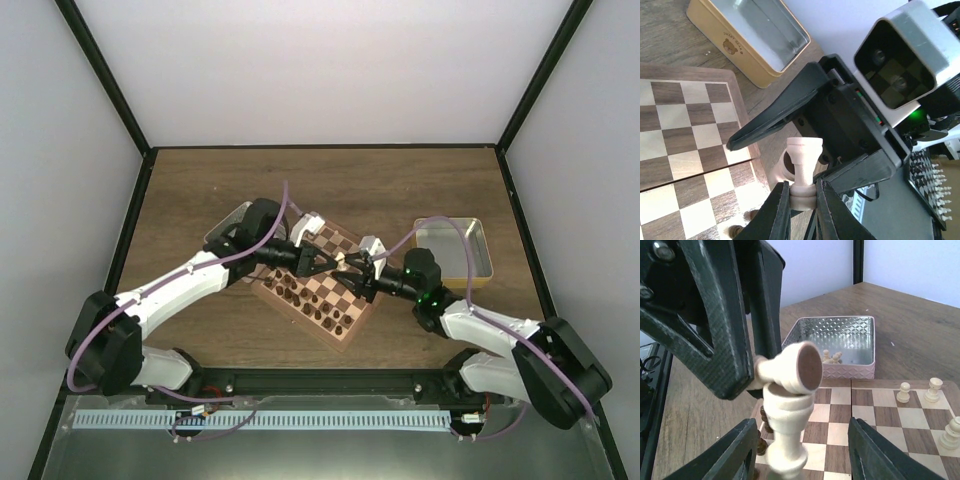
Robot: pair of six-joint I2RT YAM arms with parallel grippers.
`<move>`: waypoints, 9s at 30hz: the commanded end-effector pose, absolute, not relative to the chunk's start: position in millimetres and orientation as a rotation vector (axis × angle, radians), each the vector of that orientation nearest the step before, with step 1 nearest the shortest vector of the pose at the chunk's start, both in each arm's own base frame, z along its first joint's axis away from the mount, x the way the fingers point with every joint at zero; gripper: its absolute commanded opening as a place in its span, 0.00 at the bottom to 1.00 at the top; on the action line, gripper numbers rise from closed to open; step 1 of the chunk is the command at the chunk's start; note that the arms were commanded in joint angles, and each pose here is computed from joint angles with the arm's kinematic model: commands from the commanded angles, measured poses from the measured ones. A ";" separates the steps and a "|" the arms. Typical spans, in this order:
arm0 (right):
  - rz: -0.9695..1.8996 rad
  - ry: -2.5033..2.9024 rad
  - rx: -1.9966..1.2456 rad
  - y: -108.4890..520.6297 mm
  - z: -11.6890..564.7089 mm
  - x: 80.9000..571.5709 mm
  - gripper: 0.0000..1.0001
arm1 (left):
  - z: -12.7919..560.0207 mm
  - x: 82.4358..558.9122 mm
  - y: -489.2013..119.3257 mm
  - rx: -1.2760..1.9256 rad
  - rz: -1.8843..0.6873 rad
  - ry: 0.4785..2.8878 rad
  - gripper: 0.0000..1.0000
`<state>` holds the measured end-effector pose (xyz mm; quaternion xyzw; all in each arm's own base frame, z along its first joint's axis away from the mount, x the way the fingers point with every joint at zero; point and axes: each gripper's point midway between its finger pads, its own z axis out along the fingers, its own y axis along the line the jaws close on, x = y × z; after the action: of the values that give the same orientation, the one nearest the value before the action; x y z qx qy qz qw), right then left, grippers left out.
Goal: Set up the chess pieces on the board
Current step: Pick up the chess piece from the storage box, then place the chess piece on the chessboard, then pick up the chess piece from the chessboard, then place the chess piece on the chessboard.
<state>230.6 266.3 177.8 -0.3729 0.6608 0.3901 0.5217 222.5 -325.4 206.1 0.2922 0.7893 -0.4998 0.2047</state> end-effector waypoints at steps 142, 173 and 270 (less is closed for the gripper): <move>0.702 1.945 -0.130 188.5 158.8 275.3 0.11 | 63.6 299.3 -242.8 0.866 0.076 2.833 0.06; 0.746 1.960 -0.144 195.8 160.0 273.7 0.11 | 53.3 298.5 -235.9 0.533 -0.120 2.711 0.05; 0.793 2.041 0.057 193.3 159.4 281.9 0.11 | 98.9 369.5 -322.1 0.519 -0.434 2.129 0.06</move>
<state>282.3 197.2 158.8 0.0164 0.8291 0.3278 0.4527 359.5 -311.9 85.5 0.1998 0.8712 -0.1727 0.4139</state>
